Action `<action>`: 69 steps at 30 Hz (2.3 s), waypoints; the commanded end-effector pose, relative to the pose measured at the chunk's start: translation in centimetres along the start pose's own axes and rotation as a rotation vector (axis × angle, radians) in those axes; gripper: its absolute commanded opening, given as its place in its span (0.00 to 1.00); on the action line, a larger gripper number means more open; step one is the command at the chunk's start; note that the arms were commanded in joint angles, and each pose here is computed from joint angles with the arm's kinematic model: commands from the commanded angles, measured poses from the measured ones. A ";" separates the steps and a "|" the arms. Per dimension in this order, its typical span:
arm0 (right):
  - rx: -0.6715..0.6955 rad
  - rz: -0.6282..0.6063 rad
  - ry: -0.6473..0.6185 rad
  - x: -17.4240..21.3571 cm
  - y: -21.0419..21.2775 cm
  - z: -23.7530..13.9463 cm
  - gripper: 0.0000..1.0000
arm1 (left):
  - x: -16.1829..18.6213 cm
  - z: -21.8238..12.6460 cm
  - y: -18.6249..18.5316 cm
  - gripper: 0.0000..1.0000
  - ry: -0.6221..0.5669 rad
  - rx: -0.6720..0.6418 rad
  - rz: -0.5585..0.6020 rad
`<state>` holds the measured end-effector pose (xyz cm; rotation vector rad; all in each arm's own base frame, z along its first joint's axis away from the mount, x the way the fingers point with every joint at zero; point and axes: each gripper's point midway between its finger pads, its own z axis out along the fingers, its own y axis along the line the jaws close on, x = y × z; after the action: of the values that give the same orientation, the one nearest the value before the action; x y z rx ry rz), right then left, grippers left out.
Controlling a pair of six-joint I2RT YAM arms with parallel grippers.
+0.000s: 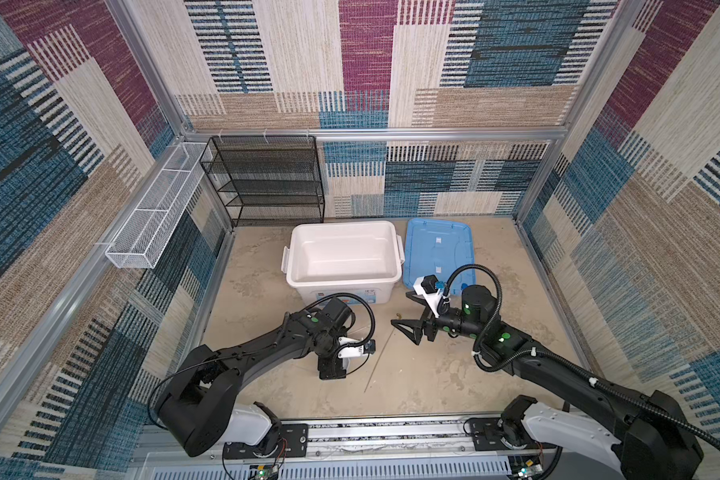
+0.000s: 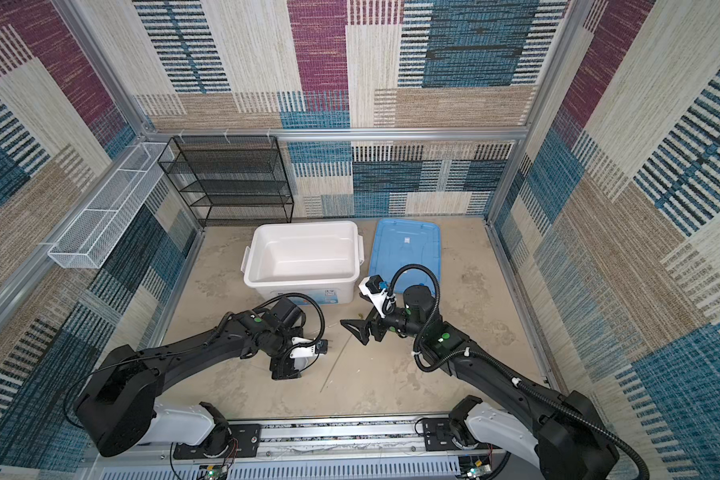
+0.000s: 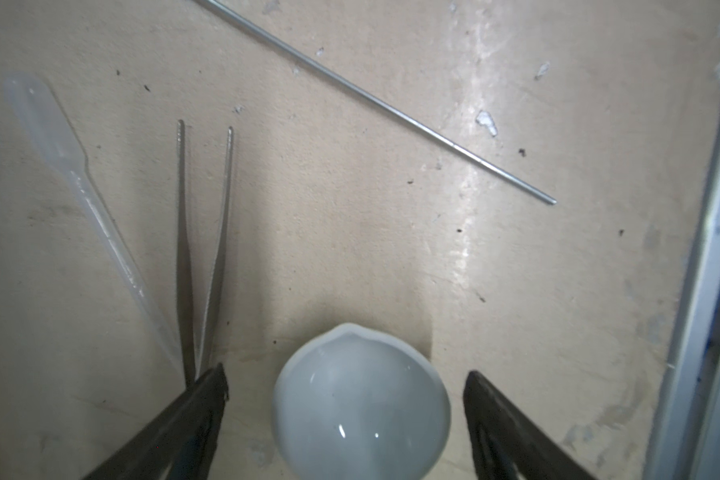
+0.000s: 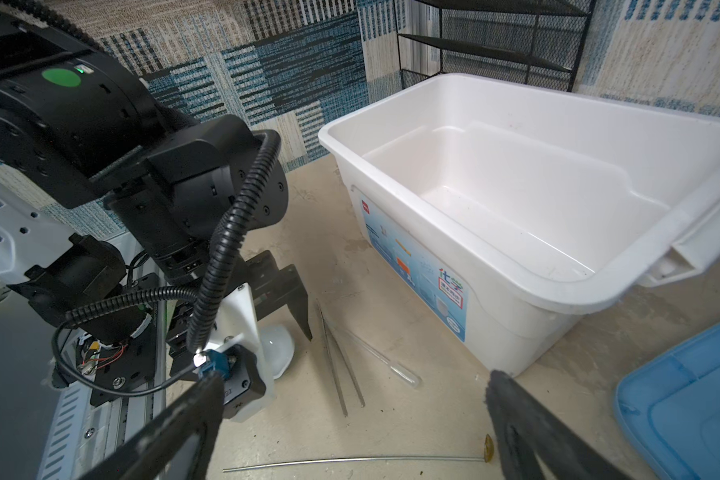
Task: Organize the chemistry lab equipment
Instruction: 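Lower the left gripper around the white dish and close on it, then lift the white dish with the left gripper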
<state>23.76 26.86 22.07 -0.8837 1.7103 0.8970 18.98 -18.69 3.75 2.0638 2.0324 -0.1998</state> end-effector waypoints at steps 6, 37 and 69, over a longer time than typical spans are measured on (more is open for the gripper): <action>0.037 -0.001 -0.014 -0.5 -0.6 0.0 1.00 | 0.1 0.4 0.0 0.84 0.014 0.019 0.001; 0.065 0.014 0.007 0.0 -1.1 0.0 1.00 | 0.0 0.4 0.1 0.71 0.016 0.007 -0.022; 0.083 -0.007 -0.081 -3.5 -0.5 -1.5 0.99 | -2.6 -6.6 2.3 0.48 -0.132 -0.158 -0.171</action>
<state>24.35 26.03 23.87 -0.8217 1.7070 0.8372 20.90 -19.70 9.74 1.8303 2.0119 -0.1665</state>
